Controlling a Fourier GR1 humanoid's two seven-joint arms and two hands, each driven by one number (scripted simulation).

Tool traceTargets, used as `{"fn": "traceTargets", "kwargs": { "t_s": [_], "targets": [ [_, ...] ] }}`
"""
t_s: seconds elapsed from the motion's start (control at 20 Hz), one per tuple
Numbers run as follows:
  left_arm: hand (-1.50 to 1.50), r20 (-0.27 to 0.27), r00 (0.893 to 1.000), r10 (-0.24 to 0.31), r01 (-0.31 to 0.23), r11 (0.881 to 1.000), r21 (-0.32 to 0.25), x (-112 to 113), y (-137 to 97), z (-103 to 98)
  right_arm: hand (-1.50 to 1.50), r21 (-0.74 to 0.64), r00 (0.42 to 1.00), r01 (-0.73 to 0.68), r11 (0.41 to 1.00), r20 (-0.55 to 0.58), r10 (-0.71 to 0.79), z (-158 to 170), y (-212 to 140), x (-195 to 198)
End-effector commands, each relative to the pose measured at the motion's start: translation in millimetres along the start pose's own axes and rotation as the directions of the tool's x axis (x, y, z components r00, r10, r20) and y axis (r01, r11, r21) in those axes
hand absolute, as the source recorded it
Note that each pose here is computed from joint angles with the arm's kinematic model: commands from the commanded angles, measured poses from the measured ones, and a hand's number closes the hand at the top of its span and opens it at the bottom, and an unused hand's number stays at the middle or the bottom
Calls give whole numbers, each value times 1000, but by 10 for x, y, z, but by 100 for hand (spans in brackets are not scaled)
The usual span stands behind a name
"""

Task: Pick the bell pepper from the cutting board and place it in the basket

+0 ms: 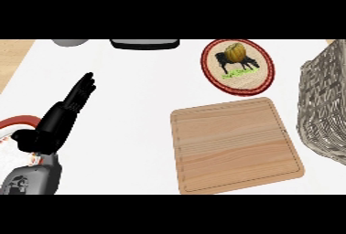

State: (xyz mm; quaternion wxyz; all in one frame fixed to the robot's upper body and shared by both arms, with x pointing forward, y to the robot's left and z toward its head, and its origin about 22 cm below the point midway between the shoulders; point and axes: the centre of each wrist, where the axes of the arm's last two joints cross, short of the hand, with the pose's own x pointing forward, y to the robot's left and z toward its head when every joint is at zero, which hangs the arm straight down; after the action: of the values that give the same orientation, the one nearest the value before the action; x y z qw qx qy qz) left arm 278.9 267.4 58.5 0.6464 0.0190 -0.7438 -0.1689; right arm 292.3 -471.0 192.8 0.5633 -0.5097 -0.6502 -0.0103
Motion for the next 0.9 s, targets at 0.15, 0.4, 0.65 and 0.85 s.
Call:
{"fn": "traceTargets", "kwargs": {
  "t_s": [0.15,0.4,0.65,0.85],
  "targets": [
    [0,-16,1000,8,-8,1000,-8,28,2,-44,150,-145,989,143,979,-26,-148,-118,140,-90],
    [0,5,1000,14,-14,1000,-3,46,-42,-158,-150,-128,998,66,990,14,-65,-397,-85,-301],
    [0,-11,1000,26,-26,999,-23,-98,-118,-148,-150,-110,992,108,988,70,-101,-337,122,-324],
    [0,8,1000,4,-4,1000,0,-39,-8,-13,-150,-123,965,255,959,88,-245,-497,-213,-228]
  ]
}}
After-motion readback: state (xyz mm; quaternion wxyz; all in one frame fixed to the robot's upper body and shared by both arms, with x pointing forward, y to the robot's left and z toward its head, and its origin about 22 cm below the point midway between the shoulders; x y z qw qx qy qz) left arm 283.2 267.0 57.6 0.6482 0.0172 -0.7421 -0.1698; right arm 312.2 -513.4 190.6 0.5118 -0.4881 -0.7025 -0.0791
